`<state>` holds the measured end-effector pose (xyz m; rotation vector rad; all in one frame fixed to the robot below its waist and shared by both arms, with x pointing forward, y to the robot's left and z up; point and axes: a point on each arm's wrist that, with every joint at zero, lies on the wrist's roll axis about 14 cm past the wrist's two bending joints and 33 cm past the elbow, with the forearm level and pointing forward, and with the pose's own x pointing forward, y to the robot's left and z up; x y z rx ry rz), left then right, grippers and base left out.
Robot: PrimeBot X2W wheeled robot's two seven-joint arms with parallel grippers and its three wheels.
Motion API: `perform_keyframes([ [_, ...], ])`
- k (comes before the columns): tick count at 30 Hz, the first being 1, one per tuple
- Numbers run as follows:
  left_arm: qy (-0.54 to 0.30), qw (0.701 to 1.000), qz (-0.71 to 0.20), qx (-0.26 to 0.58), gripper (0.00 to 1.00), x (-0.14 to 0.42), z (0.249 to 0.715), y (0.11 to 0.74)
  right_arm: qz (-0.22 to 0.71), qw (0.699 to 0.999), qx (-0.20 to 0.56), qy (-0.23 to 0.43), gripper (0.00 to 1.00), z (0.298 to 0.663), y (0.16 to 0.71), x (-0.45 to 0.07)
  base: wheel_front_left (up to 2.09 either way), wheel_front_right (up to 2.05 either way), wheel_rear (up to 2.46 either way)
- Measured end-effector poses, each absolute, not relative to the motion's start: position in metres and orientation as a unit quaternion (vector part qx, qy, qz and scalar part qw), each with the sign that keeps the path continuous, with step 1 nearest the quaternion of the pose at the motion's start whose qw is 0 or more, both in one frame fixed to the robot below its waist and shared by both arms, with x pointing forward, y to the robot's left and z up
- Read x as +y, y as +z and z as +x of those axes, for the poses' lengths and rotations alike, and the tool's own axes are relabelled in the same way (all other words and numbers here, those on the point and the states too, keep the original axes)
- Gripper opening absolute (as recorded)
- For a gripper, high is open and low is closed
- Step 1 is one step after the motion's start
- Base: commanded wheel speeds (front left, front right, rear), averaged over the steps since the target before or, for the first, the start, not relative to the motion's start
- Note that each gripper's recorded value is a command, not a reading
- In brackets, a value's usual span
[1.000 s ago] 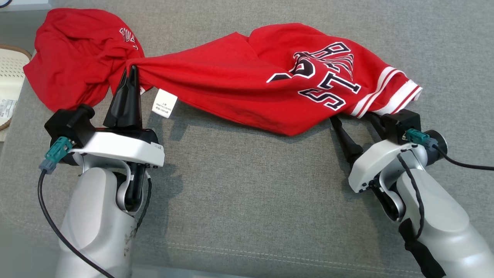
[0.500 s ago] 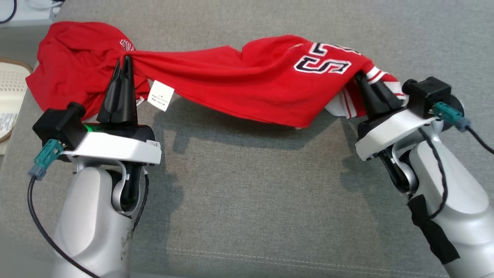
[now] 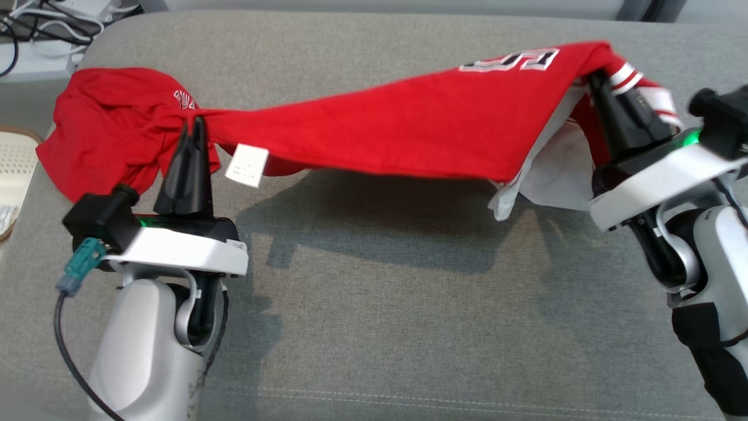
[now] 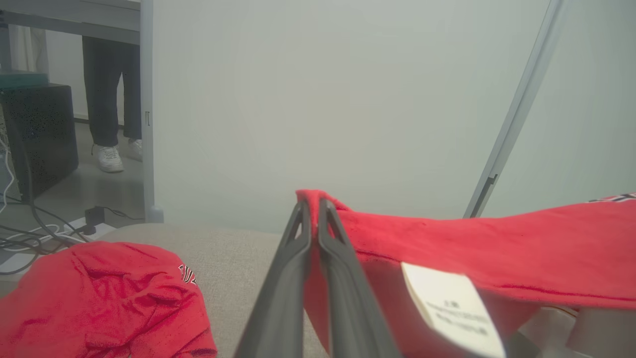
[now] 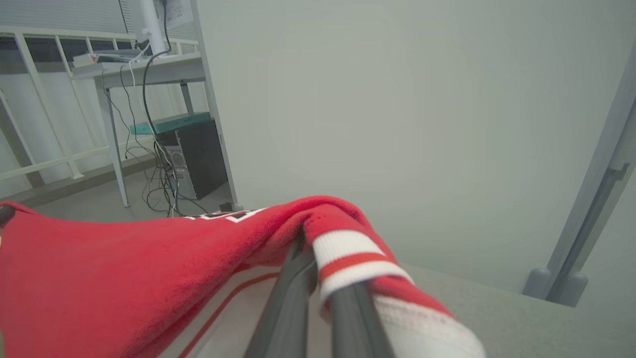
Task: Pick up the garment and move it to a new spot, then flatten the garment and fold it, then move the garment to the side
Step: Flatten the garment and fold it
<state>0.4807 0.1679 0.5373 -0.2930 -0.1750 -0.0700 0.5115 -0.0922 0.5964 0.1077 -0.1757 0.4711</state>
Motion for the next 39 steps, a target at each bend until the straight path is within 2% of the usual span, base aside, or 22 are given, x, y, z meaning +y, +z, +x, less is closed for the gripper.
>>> perform_keyframes([
  [7, -0.057, 0.988, -0.142, -0.034, 0.0, 0.152, 0.488, 0.5, 0.073, 0.955, 0.14, 0.25, 0.0, 0.531, 0.485, -0.064, 0.0, 0.0, 0.0],
  [8, -0.059, 0.987, -0.143, -0.032, 0.0, 0.151, 0.491, 0.498, 0.065, 0.954, 0.154, 0.25, 0.32, 0.538, 0.477, -0.061, 0.0, 0.0, 0.0],
  [9, -0.059, 0.987, -0.145, -0.029, 0.0, 0.151, 0.493, 0.496, 0.078, 0.954, 0.159, 0.242, 1.0, 0.548, 0.473, -0.059, 0.0, 0.0, 0.0],
  [13, -0.054, 0.988, -0.145, -0.013, 0.0, 0.156, 0.493, 0.484, 0.059, 0.954, 0.163, 0.243, 1.0, 0.576, 0.465, -0.043, 0.0, 0.0, 0.0],
  [16, -0.052, 0.988, -0.145, 0.001, 0.0, 0.156, 0.493, 0.474, 0.058, 0.954, 0.17, 0.239, 1.0, 0.583, 0.459, -0.037, 0.0, 0.0, 0.0],
  [19, -0.061, 0.987, -0.148, 0.001, 0.0, 0.148, 0.495, 0.474, 0.053, 0.947, 0.217, 0.229, 1.0, 0.573, 0.439, -0.046, 0.0, 0.0, 0.0],
  [21, -0.068, 0.986, -0.151, 0.0, 0.0, 0.142, 0.496, 0.475, 0.045, 0.947, 0.223, 0.226, 1.0, 0.568, 0.437, -0.055, 0.0, 0.0, 0.0],
  [28, -0.08, 0.984, -0.158, -0.007, 0.0, 0.131, 0.496, 0.483, 0.033, 0.962, 0.157, 0.222, 1.0, 0.542, 0.447, -0.087, 0.0, 0.0, 0.0],
  [39, -0.083, 0.984, -0.158, 0.0, 0.0, 0.127, 0.478, 0.482, 0.023, 0.953, 0.105, 0.284, 1.0, 0.484, 0.453, -0.063, 0.0, 0.0, 0.0],
])
